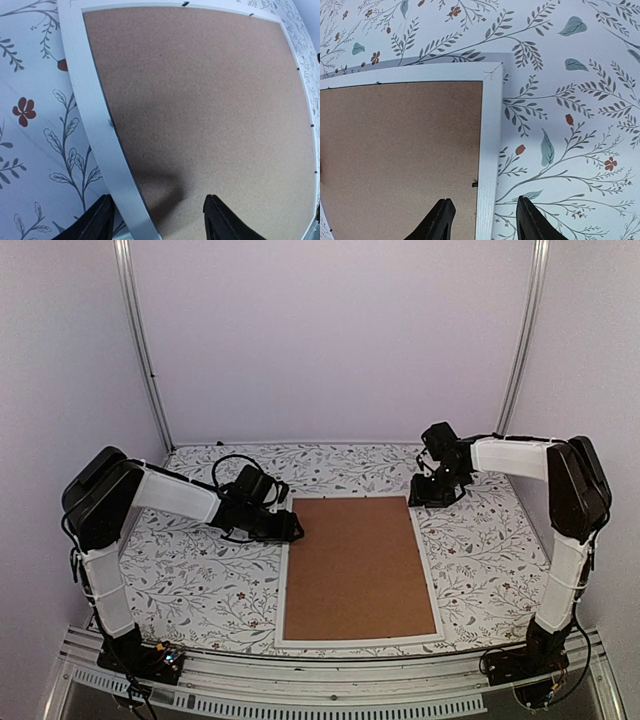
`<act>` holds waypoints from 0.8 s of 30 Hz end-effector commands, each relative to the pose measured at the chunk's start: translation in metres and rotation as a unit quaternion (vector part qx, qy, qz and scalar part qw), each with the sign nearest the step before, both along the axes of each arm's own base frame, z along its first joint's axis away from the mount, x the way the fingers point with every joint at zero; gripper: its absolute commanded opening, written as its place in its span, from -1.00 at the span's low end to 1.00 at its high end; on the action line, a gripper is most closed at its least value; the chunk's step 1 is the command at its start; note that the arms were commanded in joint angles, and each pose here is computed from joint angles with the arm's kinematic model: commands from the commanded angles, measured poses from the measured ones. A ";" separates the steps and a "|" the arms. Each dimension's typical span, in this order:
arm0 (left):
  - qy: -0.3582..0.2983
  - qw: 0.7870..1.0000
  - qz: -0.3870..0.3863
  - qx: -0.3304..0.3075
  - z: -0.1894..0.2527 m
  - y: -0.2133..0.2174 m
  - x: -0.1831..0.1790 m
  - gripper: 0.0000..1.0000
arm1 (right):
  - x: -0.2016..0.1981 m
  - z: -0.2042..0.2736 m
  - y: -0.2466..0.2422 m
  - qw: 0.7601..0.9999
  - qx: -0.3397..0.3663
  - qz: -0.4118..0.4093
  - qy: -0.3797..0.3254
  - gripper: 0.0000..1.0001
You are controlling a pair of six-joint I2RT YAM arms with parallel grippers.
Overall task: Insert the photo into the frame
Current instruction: Press the fastener onto the backboard.
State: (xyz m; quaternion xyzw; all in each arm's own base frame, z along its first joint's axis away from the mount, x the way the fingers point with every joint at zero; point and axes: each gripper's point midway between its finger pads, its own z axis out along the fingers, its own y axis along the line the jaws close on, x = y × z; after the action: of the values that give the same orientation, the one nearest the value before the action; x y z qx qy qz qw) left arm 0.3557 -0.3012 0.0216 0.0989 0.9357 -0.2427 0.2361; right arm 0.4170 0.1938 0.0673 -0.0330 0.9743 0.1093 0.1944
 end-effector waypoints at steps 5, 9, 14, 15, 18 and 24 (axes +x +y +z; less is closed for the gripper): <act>0.015 1.000 -0.008 0.017 -0.007 0.002 -0.012 0.29 | 0.002 -0.001 -0.035 0.993 -0.111 -0.029 0.012 -0.08; 0.018 1.000 -0.007 0.014 -0.008 0.002 -0.014 0.29 | 0.001 -0.004 -0.032 0.990 -0.135 -0.023 0.017 -0.08; 0.019 1.000 -0.006 0.013 -0.008 0.004 -0.017 0.29 | 0.001 -0.010 -0.023 0.988 -0.154 -0.013 0.025 -0.08; 0.019 1.000 -0.006 0.013 -0.009 0.004 -0.017 0.29 | 0.001 -0.013 -0.021 0.987 -0.158 -0.009 0.029 -0.08; 0.020 1.000 -0.006 0.013 -0.010 0.004 -0.018 0.28 | 0.000 -0.018 -0.016 0.986 -0.164 -0.004 0.035 -0.08; 0.021 1.000 -0.007 0.013 -0.011 0.004 -0.019 0.29 | -0.003 -0.025 -0.011 0.984 -0.175 0.001 0.041 -0.08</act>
State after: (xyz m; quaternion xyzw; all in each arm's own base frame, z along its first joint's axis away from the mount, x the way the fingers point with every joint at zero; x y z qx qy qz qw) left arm 0.3530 -0.3004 0.0213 0.1008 0.9352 -0.2433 0.2368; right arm 0.4138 0.1824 0.0433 -0.0583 0.9862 -0.0425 0.1490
